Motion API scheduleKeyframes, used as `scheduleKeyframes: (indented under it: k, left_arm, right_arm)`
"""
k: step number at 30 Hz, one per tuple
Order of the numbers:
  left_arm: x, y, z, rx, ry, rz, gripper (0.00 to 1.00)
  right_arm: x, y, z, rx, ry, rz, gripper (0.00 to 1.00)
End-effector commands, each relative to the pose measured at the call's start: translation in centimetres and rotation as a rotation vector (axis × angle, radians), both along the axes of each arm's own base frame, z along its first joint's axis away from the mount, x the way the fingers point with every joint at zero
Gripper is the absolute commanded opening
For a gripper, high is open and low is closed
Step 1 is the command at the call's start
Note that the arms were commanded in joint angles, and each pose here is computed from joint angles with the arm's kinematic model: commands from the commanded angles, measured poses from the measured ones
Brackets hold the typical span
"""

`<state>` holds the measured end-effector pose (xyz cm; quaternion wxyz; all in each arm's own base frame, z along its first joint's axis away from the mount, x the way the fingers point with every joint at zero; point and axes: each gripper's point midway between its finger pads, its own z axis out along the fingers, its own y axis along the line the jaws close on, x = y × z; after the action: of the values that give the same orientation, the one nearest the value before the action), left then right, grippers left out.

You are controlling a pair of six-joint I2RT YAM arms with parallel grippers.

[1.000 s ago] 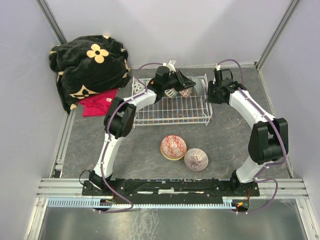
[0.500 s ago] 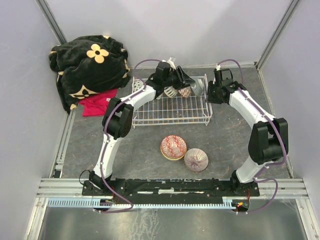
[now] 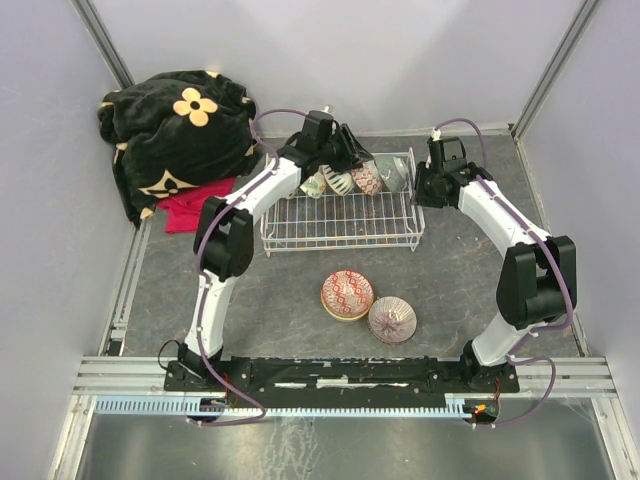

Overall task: Load the bowls into the dish rack
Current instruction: Turn the bowl upside down on the dish rack, then pick up the bowl from the center of the board.

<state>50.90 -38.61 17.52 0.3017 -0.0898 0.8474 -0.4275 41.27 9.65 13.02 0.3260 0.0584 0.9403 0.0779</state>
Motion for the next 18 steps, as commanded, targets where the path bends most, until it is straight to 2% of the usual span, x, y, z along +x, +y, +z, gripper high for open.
scheduleKeyframes:
  k: [1,10,18]
  left_arm:
    - [0.1,1.7,6.3,0.018,-0.126,0.014,0.49]
    - [-2.7,2.7,13.1,-0.009,-0.236,-0.034,0.5]
    - [-7.4,5.2,16.0,0.065,-0.301,-0.083,0.57]
  right_arm:
    - [0.5,0.3,1.4,0.01,-0.045,0.006,0.39]
    - [-0.1,-0.1,3.1,-0.005,-0.065,0.001,0.41]
    - [-1.3,-0.7,4.2,-0.022,-0.072,-0.005,0.46]
